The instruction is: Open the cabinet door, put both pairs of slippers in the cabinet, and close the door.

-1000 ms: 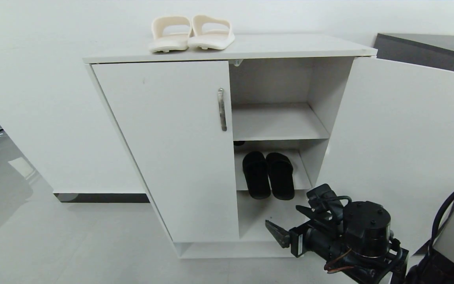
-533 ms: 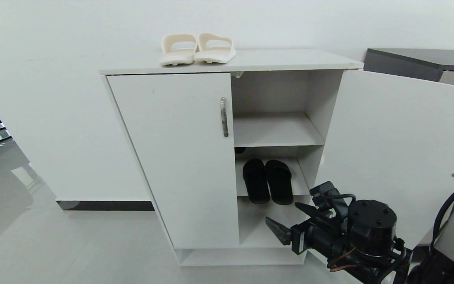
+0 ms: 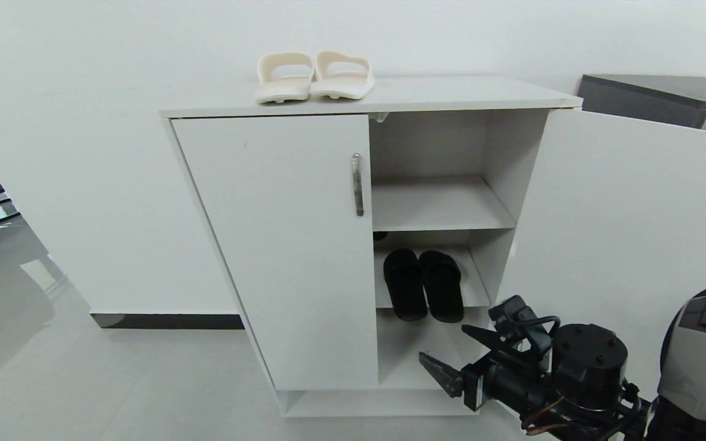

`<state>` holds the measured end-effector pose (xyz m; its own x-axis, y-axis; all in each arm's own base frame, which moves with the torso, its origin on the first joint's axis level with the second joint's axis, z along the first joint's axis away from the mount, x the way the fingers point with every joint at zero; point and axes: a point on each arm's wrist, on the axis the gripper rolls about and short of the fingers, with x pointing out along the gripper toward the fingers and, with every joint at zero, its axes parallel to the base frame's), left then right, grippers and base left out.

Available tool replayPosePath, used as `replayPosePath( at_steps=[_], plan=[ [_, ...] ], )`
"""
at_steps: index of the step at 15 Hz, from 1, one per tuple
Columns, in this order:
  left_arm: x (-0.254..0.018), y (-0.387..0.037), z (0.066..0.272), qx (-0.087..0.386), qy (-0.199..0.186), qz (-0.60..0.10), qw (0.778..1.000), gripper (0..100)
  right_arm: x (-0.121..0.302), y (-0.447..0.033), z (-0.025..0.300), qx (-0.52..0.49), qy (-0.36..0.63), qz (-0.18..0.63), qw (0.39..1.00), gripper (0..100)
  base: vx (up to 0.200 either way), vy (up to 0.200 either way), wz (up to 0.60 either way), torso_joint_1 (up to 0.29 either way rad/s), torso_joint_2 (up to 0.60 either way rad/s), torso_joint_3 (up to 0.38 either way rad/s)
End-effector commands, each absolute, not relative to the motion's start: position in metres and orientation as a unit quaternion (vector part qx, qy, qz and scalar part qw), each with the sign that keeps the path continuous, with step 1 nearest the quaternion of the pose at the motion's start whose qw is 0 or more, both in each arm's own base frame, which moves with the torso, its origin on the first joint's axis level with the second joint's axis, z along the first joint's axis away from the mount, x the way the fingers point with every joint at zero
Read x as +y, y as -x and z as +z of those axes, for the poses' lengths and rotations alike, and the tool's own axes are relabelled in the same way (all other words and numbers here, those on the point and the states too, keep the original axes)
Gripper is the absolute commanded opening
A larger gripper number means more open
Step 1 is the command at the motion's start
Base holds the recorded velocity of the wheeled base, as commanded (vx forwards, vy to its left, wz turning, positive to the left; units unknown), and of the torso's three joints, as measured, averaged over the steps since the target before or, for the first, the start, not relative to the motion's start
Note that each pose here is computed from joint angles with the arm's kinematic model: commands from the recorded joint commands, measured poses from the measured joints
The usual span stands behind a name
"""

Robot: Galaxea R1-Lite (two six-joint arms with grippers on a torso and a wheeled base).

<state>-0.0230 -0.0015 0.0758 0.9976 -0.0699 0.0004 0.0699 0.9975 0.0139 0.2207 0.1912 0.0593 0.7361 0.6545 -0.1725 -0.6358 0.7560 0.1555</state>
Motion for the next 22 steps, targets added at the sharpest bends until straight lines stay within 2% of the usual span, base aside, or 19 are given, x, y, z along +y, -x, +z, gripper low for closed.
replayPosePath(
  at_steps=[1, 8, 15, 22],
  plan=[
    [-0.002, 0.023, 0.076, 0.001, -0.007, -0.035, 0.999, 0, 0.192, -0.22, 0.054, 0.117, -0.04, 0.348, 0.929, 100, 0.0, 0.2, 0.0, 0.017, 0.0, 0.002],
    [-0.002, 0.023, 0.076, 0.001, -0.006, -0.035, 0.999, 0, 0.192, -0.218, 0.052, 0.123, -0.036, 0.35, 0.928, 100, 0.0, 0.2, 0.0, 0.0, 0.0, 0.002],
    [-0.002, 0.023, 0.076, 0.001, -0.005, -0.035, 0.999, 0, 0.191, -0.214, 0.045, 0.135, -0.014, 0.362, 0.922, 100, 0.0, 0.0, 0.0, 0.0, 0.0, 0.0],
    [-0.001, 0.023, 0.076, 0.001, -0.004, -0.035, 0.999, 0, 0.191, -0.21, 0.043, 0.138, -0.002, 0.368, 0.92, 100, 0.2, 0.0, 0.0, 0.0, 0.0, 0.002]
  ],
)
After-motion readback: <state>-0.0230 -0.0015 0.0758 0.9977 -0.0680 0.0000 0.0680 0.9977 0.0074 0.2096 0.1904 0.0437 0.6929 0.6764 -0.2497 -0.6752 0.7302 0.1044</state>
